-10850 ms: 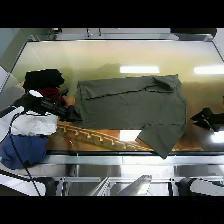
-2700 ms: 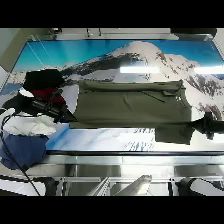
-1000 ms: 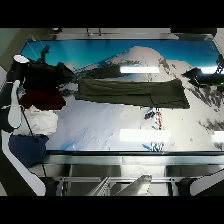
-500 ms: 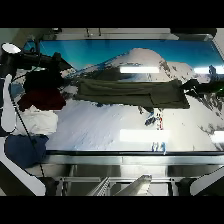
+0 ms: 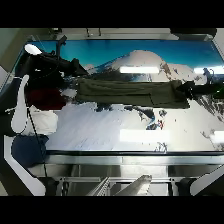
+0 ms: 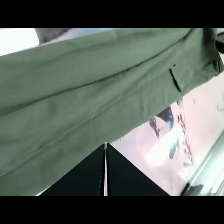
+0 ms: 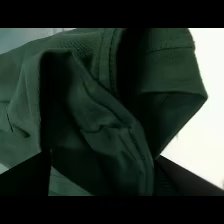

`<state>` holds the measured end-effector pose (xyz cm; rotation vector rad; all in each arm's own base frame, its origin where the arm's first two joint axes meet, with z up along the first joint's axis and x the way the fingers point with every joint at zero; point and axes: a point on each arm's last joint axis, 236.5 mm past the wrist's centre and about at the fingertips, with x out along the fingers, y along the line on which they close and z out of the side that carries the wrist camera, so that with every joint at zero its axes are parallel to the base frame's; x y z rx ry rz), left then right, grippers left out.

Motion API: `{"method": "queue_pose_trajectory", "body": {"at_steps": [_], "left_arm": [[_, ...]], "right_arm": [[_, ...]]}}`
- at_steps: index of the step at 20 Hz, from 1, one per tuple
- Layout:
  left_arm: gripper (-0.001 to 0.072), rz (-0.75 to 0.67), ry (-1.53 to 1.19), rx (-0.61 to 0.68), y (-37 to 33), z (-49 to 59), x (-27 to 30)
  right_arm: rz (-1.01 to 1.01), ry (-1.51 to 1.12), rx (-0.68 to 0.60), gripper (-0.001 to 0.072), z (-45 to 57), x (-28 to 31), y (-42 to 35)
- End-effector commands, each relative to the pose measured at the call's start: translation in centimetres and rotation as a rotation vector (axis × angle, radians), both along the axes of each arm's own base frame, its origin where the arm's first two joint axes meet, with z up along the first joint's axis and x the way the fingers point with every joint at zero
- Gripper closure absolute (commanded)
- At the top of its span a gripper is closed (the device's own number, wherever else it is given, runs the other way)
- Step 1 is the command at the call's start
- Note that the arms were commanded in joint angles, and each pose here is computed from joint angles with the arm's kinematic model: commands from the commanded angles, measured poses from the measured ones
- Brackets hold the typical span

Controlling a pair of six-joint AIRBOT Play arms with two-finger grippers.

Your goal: Fold the shirts.

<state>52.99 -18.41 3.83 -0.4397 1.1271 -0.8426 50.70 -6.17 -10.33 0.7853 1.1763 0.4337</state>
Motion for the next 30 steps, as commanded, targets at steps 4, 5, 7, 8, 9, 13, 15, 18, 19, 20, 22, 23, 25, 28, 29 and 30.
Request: {"method": "queue_pose_trajectory", "body": {"at_steps": [4, 5, 7, 8, 9, 13, 15, 18, 19, 20, 22, 23, 25, 28, 29, 30], "left_arm": [[0.0694, -0.091, 0.012, 0.008, -4.0, -1.6, -1.5], [0.0693, -0.097, 0.008, 0.022, -4.3, -1.8, -1.6], [0.0693, -0.114, 0.007, 0.046, -4.7, -2.3, -1.9], [0.0693, -0.126, 0.006, 0.065, -5.0, -2.6, -2.2], [0.0693, -0.136, 0.003, 0.089, -5.2, -3.0, -2.4], [0.0693, -0.165, -0.053, 0.236, -6.3, -5.4, -2.3], [0.0693, -0.167, -0.077, 0.252, -8.3, -6.8, -2.0], [0.0695, -0.159, -0.055, 0.248, -12.3, -10.0, -2.5], [0.0695, -0.156, -0.059, 0.246, -13.9, -10.9, -2.6], [0.0695, -0.16, -0.061, 0.24, -15.4, -11.4, -2.7], [0.0695, -0.184, -0.087, 0.228, -18.7, -12.0, -3.2], [0.0695, -0.179, -0.114, 0.223, -20.1, -12.1, -3.2], [0.0694, -0.138, -0.164, 0.215, -21.9, -12.9, -3.0], [0.0693, -0.128, -0.183, 0.212, -23.2, -13.6, -3.4], [0.0693, -0.142, -0.182, 0.21, -23.4, -13.1, -3.6], [0.0694, -0.169, -0.174, 0.209, -23.3, -12.3, -3.9]], "right_arm": [[-0.004, -0.011, 0.017, 0.0614, 0.1, 0.4, 0.4], [-0.004, -0.012, 0.016, 0.0619, 0.1, 0.4, 0.4], [-0.003, -0.014, 0.016, 0.0697, 0.1, 0.5, 0.5], [-0.003, -0.014, 0.017, 0.0697, 0.2, 0.5, 0.5], [-0.003, -0.019, 0.027, 0.0697, 0.5, 0.5, 0.6], [0.015, -0.113, 0.163, 0.0697, 6.0, 1.9, 2.7], [0.062, -0.15, 0.173, 0.0697, 9.3, 2.0, 4.1], [0.124, -0.2, 0.159, 0.0697, 14.2, 1.6, 6.8], [0.14, -0.219, 0.155, 0.0697, 15.9, 1.4, 8.1], [0.156, -0.234, 0.154, 0.0697, 17.6, 1.1, 9.4], [0.191, -0.278, 0.197, 0.0697, 21.8, 0.5, 13.1], [0.209, -0.309, 0.236, 0.0697, 24.2, 0.1, 15.2], [0.236, -0.358, 0.298, 0.0697, 28.0, -0.6, 19.3], [0.271, -0.336, 0.325, 0.0697, 28.9, -1.3, 24.4], [0.295, -0.331, 0.331, 0.0697, 28.8, -1.7, 26.2], [0.308, -0.333, 0.334, 0.0697, 28.7, -1.9, 27.7]]}}
